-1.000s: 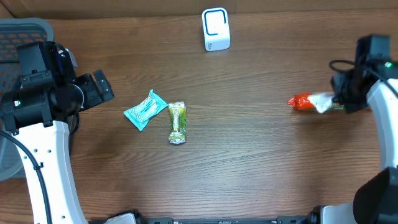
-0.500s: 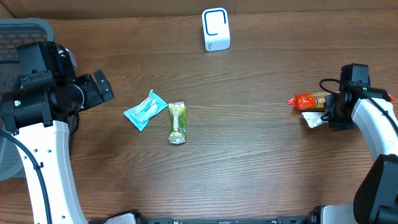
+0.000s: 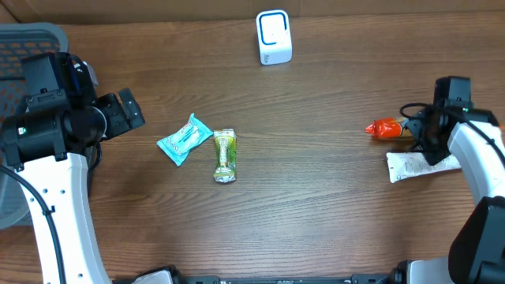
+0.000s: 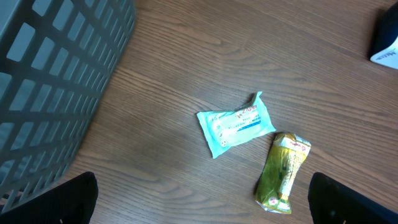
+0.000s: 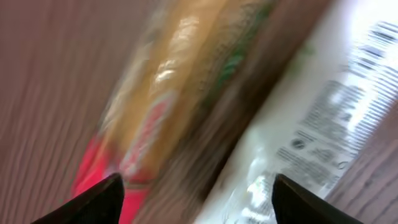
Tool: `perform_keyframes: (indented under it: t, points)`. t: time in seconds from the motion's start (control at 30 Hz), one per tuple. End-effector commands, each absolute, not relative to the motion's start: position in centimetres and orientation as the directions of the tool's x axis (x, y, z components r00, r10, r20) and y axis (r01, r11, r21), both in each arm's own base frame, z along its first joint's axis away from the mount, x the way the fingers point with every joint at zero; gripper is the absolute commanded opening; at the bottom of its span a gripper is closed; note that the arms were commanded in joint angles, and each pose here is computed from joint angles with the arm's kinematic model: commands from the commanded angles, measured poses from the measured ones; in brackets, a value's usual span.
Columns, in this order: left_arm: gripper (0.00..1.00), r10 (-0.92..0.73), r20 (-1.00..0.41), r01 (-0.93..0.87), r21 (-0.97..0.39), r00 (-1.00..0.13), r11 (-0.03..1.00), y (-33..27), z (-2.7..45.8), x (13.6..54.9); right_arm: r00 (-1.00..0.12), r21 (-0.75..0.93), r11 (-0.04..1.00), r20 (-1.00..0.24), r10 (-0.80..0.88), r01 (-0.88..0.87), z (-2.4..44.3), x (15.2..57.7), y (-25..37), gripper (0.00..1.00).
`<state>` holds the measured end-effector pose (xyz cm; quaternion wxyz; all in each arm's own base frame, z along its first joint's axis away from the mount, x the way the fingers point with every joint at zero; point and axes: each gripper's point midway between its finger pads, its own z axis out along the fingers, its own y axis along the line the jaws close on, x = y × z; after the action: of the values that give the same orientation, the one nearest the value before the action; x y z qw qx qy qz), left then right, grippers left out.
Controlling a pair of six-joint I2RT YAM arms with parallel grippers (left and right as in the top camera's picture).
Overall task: Scan the item barcode
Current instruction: 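Carry the white tube right and lay it beside the spaghetti pack, then release the tube and move the right gripper to the green tea pouch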
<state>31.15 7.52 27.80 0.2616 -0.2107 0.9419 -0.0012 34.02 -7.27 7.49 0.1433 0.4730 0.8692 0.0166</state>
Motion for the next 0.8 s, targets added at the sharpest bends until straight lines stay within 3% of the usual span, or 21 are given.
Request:
perform_keyframes:
  t: [0.0,0.17,0.3,0.53,0.77]
  points:
    - [1.0,-0.38,-0.508,-0.381,-0.108,-0.773,0.918,7.6,28.4,31.4,-0.689,0.292,0.735,-0.261,0.676,0.611,12.1,37.0,-4.8,0.79]
    - [1.0,-0.38,-0.508,-0.381,-0.108,-0.773,0.918,7.6,28.4,31.4,-0.805,0.333,0.84,-0.282,0.522,0.428,16.5,37.9,-1.0,0.81]
    - [1.0,-0.38,-0.508,-0.381,-0.108,-0.773,0.918,7.6,28.4,31.4,-0.889,0.376,0.908,-0.331,0.316,0.182,18.6,38.4,4.4,0.84]
    - [1.0,-0.38,-0.508,-0.381,-0.108,-0.773,0.918,7.6,28.4,31.4,-0.919,0.409,0.911,-0.377,0.117,-0.052,19.1,38.1,12.8,0.85]
    - [1.0,-0.38,-0.508,-0.381,-0.108,-0.773,0.918,7.6,28.4,31.4,-0.944,0.473,0.863,-0.329,-0.015,-0.179,16.8,37.1,19.9,0.84]
